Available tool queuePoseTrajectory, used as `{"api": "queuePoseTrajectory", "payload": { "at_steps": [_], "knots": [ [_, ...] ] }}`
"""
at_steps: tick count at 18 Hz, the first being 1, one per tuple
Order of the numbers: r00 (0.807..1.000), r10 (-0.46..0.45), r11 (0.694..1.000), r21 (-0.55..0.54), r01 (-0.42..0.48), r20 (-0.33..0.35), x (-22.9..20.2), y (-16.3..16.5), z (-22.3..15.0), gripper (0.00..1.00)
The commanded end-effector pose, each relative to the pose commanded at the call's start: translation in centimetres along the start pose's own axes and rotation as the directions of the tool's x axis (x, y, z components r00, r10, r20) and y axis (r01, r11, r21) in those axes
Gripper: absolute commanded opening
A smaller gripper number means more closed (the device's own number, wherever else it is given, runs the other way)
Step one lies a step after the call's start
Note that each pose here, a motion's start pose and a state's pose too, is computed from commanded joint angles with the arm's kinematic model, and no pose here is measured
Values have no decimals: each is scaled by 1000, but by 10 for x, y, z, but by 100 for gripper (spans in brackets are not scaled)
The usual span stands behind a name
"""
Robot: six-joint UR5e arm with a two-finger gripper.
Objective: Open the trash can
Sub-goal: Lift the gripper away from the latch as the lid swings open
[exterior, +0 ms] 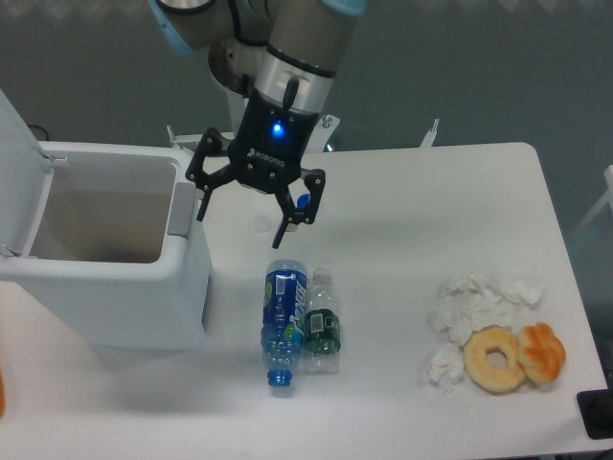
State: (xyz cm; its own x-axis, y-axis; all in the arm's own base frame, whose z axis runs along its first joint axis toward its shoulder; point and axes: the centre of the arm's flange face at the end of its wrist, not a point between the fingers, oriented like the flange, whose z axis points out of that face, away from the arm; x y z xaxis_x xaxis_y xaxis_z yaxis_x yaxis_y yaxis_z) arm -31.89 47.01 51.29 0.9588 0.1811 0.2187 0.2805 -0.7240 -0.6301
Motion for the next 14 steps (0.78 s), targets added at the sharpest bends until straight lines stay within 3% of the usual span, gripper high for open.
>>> {"api": "queuePoseTrajectory", "payload": {
  "at_steps": [3, 6, 8, 9, 12, 14],
  "knots": [
    [995, 89, 996, -26, -88, 37, -13, 2, 3, 100],
    [966, 232, 968, -130, -217, 117, -27, 10, 9, 100],
    [949, 290, 948, -176, -267, 126, -33, 13, 17, 100],
    [937, 320, 936, -201, -290, 138, -36, 15, 17, 100],
    [876, 457, 868, -288, -404, 150, -42, 17, 17, 100],
    [858, 495, 847, -296, -441, 139, -41, 18, 17, 100]
  ]
}}
